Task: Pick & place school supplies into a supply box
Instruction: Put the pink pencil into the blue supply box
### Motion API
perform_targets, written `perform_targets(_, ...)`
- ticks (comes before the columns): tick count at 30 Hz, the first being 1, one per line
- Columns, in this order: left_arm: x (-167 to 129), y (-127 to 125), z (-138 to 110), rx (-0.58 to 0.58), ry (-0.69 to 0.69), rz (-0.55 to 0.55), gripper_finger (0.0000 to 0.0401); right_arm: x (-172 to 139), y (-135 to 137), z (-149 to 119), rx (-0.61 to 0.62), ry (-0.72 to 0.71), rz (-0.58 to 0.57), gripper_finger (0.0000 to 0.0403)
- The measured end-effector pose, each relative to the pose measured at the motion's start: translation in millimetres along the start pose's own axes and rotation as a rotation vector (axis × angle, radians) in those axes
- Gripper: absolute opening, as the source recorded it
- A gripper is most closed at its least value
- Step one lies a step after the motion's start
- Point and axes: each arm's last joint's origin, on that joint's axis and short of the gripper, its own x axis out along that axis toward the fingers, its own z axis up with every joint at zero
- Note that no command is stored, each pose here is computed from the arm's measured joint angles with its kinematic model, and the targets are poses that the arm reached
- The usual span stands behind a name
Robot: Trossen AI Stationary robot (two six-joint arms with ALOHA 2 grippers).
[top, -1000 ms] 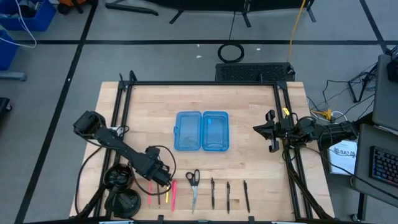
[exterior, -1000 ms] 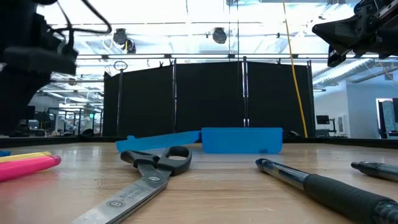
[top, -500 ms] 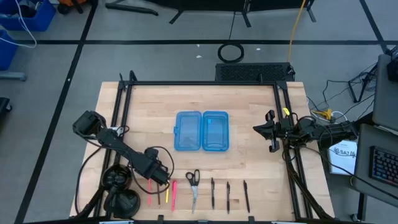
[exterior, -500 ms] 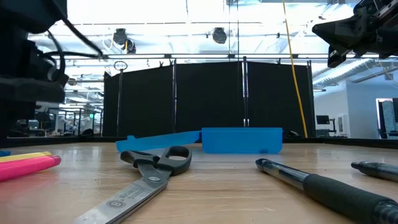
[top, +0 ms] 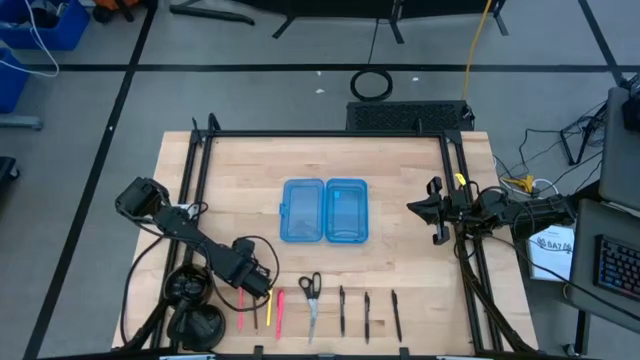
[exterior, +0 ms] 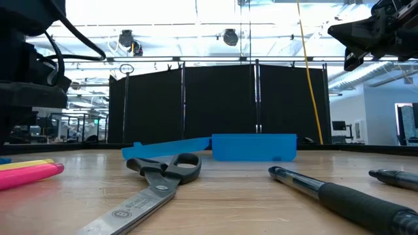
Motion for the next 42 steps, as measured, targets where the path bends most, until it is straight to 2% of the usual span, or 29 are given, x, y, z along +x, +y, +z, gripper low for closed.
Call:
perform_targets(5, 0, -1, 3, -0.010, -0.015, -0.008, 0.0025, 0, 0, 0, 0.000, 0.000, 0.000, 0.0000)
perform_targets(7, 0, -1, 4, -0.014, -0.014, -0.008, 0.0013, 0, 0, 0, 0.000, 0.000, 0.000, 0.0000)
perform_targets(12, 1, -1, 4, -0.014, -0.020, 0.003, 0.0029, 0, 0, 0, 0.000, 0.000, 0.000, 0.0000)
perform_targets(17, -1, 2, 9, -0.031, -0.046, 0.027, 0.0010, 0, 0, 0, 0.001, 0.000, 0.000, 0.0000)
perform_targets(24, -1, 4, 34, -0.052, -0.105, 0.082, 0.0012, 0, 0, 0, 0.000, 0.000, 0.000, 0.0000)
perform_targets(29, -23, 8, 49, -0.035, -0.104, 0.074, 0.0011, 0, 0, 0, 0.000, 0.000, 0.000, 0.0000)
perform_targets(34, -70, 14, 64, -0.049, -0.177, -0.035, 0.0009, 0, 0, 0, 0.000, 0.002, 0.000, 0.0000)
perform_targets(39, -116, 19, 89, -0.144, -0.228, -0.230, 0.0014, 0, 0, 0, 0.000, 0.003, 0.000, 0.0000)
perform_targets(42, -130, 12, 110, -0.115, -0.256, -0.351, 0.0010, 0, 0, 0, 0.000, 0.003, 0.000, 0.0000)
